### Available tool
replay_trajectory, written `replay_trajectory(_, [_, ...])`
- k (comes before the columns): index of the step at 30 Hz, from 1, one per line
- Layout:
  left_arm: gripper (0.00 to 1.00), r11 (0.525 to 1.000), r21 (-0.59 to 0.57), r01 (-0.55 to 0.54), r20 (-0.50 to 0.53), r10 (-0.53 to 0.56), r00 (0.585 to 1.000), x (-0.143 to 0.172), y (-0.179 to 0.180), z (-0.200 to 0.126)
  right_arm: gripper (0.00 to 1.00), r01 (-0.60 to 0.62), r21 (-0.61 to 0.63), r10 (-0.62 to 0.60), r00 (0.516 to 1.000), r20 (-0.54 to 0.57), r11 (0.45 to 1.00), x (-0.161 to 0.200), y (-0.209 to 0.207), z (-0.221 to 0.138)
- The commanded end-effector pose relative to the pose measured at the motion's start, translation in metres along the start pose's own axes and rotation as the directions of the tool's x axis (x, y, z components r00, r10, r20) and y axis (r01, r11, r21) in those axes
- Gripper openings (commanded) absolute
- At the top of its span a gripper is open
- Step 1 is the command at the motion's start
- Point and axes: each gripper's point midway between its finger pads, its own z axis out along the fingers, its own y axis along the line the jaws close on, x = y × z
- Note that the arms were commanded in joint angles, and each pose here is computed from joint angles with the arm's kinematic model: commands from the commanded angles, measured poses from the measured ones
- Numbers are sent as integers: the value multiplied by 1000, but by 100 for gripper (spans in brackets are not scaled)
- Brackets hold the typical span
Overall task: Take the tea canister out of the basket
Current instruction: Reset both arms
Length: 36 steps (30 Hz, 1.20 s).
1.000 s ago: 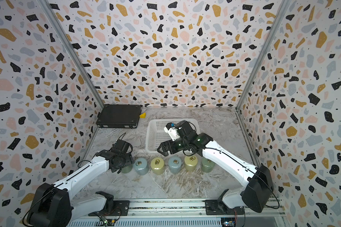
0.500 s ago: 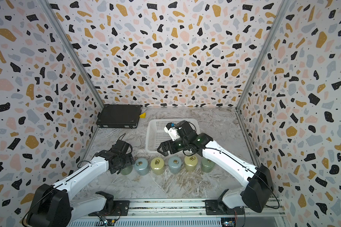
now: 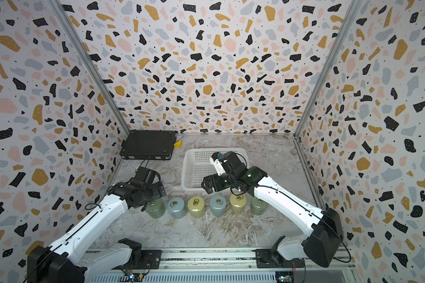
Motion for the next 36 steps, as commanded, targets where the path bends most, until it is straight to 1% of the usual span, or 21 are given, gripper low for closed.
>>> replay_trajectory(1, [100,994,37,-102,63,99,993,-25,-12,-25,99,-14,214,-2,997,72,977,-8,-35,-26])
replay_trajectory(6, [100,977,104,-188,129,174,976,-54,-36,-49,99,-47,408,-7,992,129,912,-13,-73,-45])
replay_trajectory(9, [100,969,117,-217,165,197,966,-67,-44,-56,99,-78,527,-22,983,181,846,-19,-99,-62])
replay_trajectory(13, [100,962,126,-242,202,214,956,-78,-54,-53,99,-125,637,-44,969,242,761,-27,-130,-84])
replay_trajectory(16, [100,969,89,-230,226,205,952,-87,-52,-45,99,-139,715,-63,967,249,685,-29,-157,-96])
replay_trajectory(18, [100,973,50,-224,234,206,950,-93,-49,-37,99,-143,773,-76,968,240,618,-28,-177,-103])
replay_trajectory(19, [100,976,29,-218,238,205,949,-95,-47,-33,99,-145,799,-82,969,235,584,-27,-186,-106])
replay_trajectory(21, [99,979,-14,-201,245,199,949,-100,-39,-22,99,-153,857,-89,970,225,493,-22,-210,-114])
replay_trajectory(23, [100,984,-48,-171,252,177,951,-104,-29,-10,99,-171,889,-84,970,226,424,-15,-231,-119])
replay_trajectory(26, [100,989,-102,-110,253,133,958,-105,-6,12,99,-205,912,-61,969,241,354,-2,-260,-123])
replay_trajectory(28, [100,980,-181,-80,260,126,957,-106,15,27,99,-216,926,-68,966,248,310,9,-279,-121])
replay_trajectory(30, [100,972,-231,-49,233,104,967,-102,37,44,99,-212,943,-69,969,237,258,25,-300,-117])
replay_trajectory(32, [100,968,-252,-12,215,68,974,-99,53,57,100,-219,946,-19,973,230,237,43,-320,-112])
replay_trajectory(34, [100,962,-274,12,225,52,973,-98,65,66,99,-219,950,41,976,215,224,59,-338,-105])
replay_trajectory(36, [100,959,-283,-12,268,91,959,-100,68,73,99,-199,957,56,980,191,211,69,-353,-98])
